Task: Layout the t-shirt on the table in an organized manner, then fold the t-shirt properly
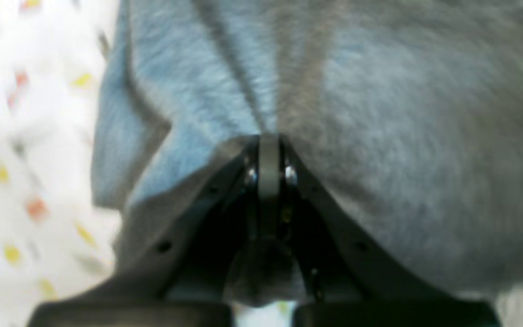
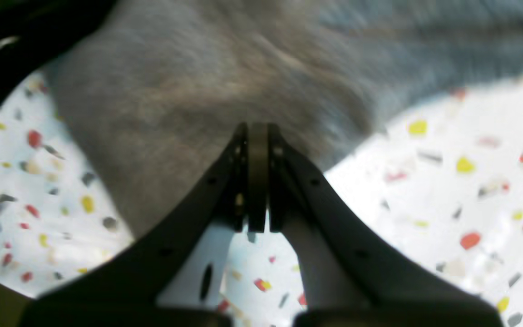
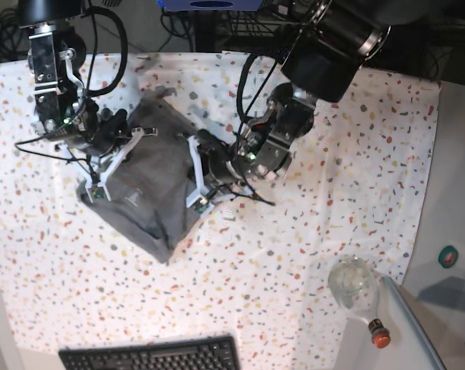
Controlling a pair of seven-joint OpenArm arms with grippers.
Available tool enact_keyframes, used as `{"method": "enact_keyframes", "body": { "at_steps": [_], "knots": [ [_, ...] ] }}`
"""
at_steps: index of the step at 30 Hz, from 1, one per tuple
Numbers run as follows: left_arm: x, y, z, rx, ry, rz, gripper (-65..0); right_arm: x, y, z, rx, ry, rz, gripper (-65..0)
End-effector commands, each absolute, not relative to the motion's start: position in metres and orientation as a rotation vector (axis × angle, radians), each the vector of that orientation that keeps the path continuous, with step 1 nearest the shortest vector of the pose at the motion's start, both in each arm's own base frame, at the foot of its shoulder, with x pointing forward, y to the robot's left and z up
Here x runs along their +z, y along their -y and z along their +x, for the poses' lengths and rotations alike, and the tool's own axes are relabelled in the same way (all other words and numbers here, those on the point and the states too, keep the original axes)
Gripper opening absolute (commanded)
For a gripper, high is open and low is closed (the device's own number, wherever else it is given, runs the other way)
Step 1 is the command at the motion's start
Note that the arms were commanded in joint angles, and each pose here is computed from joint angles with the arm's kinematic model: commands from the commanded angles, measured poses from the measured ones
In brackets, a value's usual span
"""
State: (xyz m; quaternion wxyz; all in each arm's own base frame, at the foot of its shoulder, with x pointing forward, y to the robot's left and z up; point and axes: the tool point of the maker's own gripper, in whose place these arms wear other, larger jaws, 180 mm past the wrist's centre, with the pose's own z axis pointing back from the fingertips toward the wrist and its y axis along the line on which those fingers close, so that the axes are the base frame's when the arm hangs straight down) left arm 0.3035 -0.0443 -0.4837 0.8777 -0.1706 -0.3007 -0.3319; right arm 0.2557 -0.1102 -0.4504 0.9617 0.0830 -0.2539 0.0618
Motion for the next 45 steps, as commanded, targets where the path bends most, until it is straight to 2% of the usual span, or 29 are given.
{"method": "enact_keyframes", "body": {
  "at_steps": [1,11,17,25,28,31,33,36,39,42,45],
  "knots": [
    [-0.485,0.041,0.292,-0.720,0.575,-0.327,-65.0,-0.444,0.116,0.260,0.139,0.543,0.160,-65.0],
    [-0.472,0.062,0.224,-0.715,0.553,-0.408,-65.0,-0.456,0.138,0.253,0.145,0.507,0.115,-65.0],
    [-0.469,0.060,0.227,-0.700,0.565,-0.397,-65.0,-0.456,0.145,0.248,0.153,0.504,0.098,-65.0],
    [-0.413,0.060,0.233,-0.720,0.657,-0.375,-65.0,-0.419,0.131,0.240,0.190,0.600,0.117,-65.0],
    [-0.389,0.033,0.237,-0.651,0.710,-0.331,-65.0,-0.407,0.131,0.228,0.198,0.623,0.115,-65.0],
    [-0.372,-0.021,0.232,-0.557,0.723,-0.238,-65.0,-0.400,0.167,0.207,0.128,0.616,0.047,-65.0],
    [-0.383,-0.055,0.210,-0.536,0.663,-0.175,-65.0,-0.401,0.195,0.184,0.084,0.581,-0.010,-65.0],
    [-0.414,-0.099,0.152,-0.569,0.494,-0.108,-65.0,-0.402,0.222,0.134,0.045,0.500,-0.073,-65.0],
    [-0.432,-0.111,0.086,-0.580,0.372,-0.138,-65.0,-0.413,0.238,0.086,0.014,0.386,-0.104,-65.0],
    [-0.442,-0.105,0.034,-0.563,0.310,-0.206,-65.0,-0.426,0.228,0.042,0.024,0.271,-0.075,-65.0],
    [-0.461,-0.102,-0.002,-0.541,0.233,-0.244,-65.0,-0.455,0.186,-0.008,0.075,0.116,0.037,-65.0]
  ]
}}
